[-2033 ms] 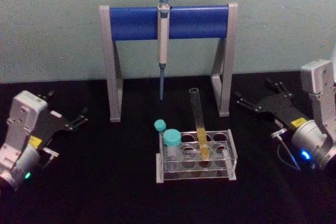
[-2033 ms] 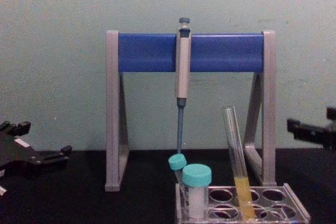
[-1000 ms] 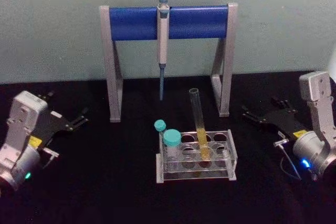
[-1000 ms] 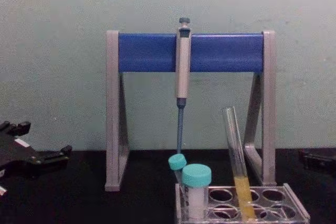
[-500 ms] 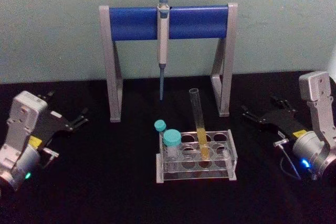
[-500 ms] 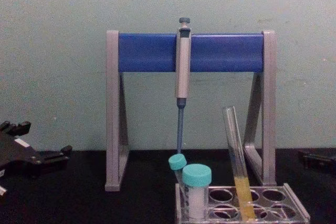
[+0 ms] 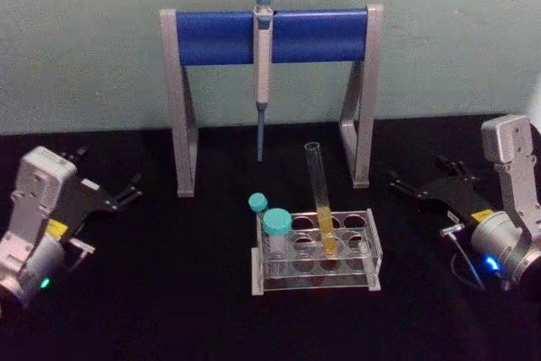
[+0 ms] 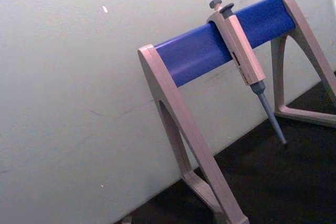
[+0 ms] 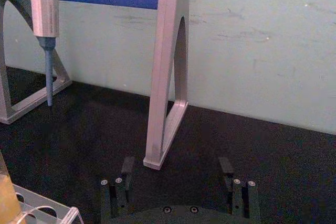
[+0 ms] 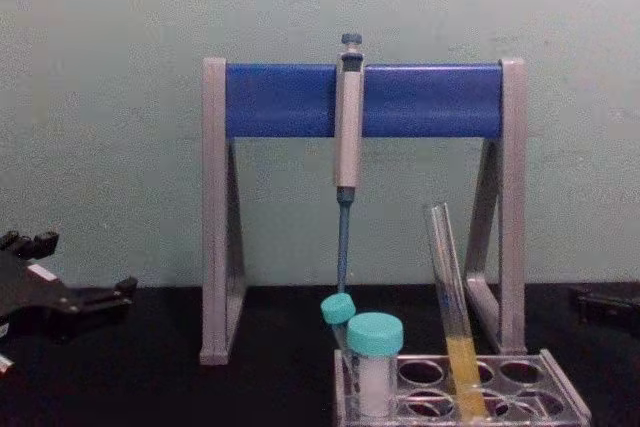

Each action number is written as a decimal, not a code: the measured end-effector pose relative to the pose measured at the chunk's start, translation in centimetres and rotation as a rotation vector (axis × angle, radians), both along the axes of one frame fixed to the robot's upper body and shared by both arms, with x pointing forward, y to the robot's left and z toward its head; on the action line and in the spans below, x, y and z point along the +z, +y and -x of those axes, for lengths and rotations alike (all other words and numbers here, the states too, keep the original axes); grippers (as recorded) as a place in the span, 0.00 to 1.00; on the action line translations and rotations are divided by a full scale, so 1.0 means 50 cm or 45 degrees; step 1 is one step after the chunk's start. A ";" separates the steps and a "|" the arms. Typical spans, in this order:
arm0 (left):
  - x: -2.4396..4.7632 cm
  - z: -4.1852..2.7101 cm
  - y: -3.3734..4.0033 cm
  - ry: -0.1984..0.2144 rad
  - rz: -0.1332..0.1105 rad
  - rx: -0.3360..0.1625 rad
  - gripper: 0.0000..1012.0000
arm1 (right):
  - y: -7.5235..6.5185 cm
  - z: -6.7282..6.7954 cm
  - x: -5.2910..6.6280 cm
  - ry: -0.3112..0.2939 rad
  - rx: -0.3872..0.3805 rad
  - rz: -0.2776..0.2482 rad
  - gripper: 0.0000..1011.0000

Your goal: Pick up the test tube from the test tube rack, shake it, then place it back into the test tube rack.

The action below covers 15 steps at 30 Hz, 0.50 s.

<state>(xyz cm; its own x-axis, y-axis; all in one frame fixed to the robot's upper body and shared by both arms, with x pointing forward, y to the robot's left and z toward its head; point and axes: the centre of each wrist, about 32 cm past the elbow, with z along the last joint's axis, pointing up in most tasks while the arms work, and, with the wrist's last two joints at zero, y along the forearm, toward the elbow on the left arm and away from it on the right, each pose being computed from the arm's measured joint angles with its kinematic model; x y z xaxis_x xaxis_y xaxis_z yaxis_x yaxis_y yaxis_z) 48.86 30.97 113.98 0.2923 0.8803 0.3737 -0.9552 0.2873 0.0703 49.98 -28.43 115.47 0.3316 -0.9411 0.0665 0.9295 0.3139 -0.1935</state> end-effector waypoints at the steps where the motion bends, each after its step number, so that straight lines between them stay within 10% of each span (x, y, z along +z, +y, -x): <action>1: 0.000 0.000 0.000 0.000 0.000 0.000 0.99 | 0.000 0.000 0.000 0.000 0.000 0.000 0.99; 15: 0.000 0.000 0.000 0.000 0.000 0.000 0.99 | 0.000 0.000 0.000 0.000 0.000 0.000 0.99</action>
<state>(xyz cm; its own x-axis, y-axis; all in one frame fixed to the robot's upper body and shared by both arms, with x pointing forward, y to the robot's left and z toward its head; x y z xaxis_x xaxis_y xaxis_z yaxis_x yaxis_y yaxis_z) 48.86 30.97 113.98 0.2923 0.8803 0.3737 -0.9552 0.2874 0.0703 49.98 -28.44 115.47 0.3316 -0.9411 0.0665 0.9295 0.3138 -0.1936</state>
